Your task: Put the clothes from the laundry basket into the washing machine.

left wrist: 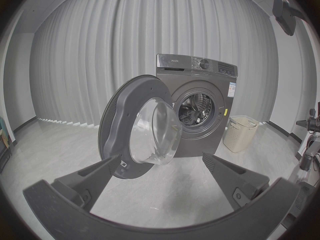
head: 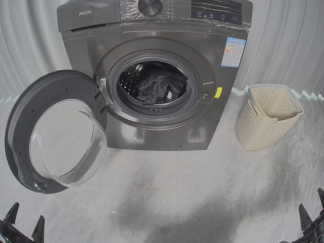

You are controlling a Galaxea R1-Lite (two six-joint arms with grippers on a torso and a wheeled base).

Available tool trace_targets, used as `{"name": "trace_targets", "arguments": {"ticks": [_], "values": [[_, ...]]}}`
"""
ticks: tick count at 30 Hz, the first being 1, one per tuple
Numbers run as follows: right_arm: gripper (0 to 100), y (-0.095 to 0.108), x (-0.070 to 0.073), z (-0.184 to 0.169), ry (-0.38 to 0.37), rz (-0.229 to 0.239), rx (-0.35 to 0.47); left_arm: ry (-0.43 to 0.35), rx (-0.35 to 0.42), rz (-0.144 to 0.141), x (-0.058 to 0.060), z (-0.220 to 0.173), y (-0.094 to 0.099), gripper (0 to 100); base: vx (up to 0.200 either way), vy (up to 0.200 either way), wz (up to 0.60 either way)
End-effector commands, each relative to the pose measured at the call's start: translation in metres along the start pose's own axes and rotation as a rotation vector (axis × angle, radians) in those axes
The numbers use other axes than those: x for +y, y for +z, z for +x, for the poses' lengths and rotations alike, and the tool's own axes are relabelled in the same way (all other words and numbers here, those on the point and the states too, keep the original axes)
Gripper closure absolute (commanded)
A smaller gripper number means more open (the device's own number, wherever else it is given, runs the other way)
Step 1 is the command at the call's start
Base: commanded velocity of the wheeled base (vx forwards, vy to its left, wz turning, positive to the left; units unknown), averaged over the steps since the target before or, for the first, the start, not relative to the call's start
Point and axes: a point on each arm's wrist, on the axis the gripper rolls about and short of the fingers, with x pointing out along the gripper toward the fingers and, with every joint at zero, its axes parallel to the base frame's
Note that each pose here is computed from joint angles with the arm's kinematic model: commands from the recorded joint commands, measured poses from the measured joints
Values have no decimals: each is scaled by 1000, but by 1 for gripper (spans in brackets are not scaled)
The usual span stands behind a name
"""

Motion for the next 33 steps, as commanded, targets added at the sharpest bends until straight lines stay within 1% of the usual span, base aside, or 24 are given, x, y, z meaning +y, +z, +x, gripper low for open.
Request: {"name": "trace_targets", "arguments": {"ticks": [1, 3, 4, 5, 7, 8, 9, 10, 11, 12, 13, 14, 16, 17, 26, 28, 32, 33], "values": [[0, -5, -4, -1, -185, 2, 42, 18, -12, 9, 0, -1, -5, 0, 0, 0, 0], [0, -4, -4, -3, -192, 6, 68, 21, -12, 6, 0, -1, -5, 0, 0, 0, 0], [0, -4, -4, -3, -191, 7, 68, 21, -12, 5, 0, -1, -5, 0, 0, 0, 0], [0, -4, -3, -3, -178, 18, 72, 21, -13, -3, 0, -1, -5, 0, 0, 0, 0], [0, -4, -3, -3, -171, 22, 67, 22, -13, -3, 0, -1, -5, 0, 0, 0, 0], [0, -4, -4, -3, -187, 29, 66, 21, -13, -3, 0, -1, -5, 0, 0, 0, 0], [0, -5, -4, -3, -218, 48, 68, 22, -13, -5, 0, -1, -5, 0, 0, 200, 0], [0, -5, -4, -3, -218, 48, 68, 22, -13, -5, 0, -1, -5, 0, 0, 200, 0], [0, -5, -5, -3, -236, 68, 67, 22, -13, -6, 0, -1, -5, 0, 0, 200, 0], [0, -5, -4, -3, -225, 61, 68, 22, -11, -6, 0, 0, -5, 0, 0, 200, 0], [0, -6, -4, -3, -199, 54, 74, 24, -13, -6, 0, -1, -5, 0, 0, 200, 0], [0, -6, -4, -3, -196, 53, 76, 24, -13, -6, 0, -1, -5, 0, 0, 200, 0], [0, -11, -2, -1, -87, -5, 92, 24, -13, -5, 0, -1, -5, 0, 0, 200, 0], [0, -10, -1, -1, -72, -11, 87, 24, -13, -2, 0, -1, -5, 0, 0, 200, 0], [0, -10, -2, -1, -81, -10, 78, 24, -13, -3, 0, -1, -5, 0, 0, 200, 0], [0, -10, -2, -1, -83, -4, 78, 24, -13, 0, 0, -1, -5, 0, 0, 0, 0], [0, -11, -2, -1, -83, -7, 80, 21, -13, -6, 0, -1, -5, 0, 0, 0, 0], [0, -11, -2, -1, -83, -7, 80, 21, -13, -8, 0, -1, -5, 0, -200, 0, 0]]}}
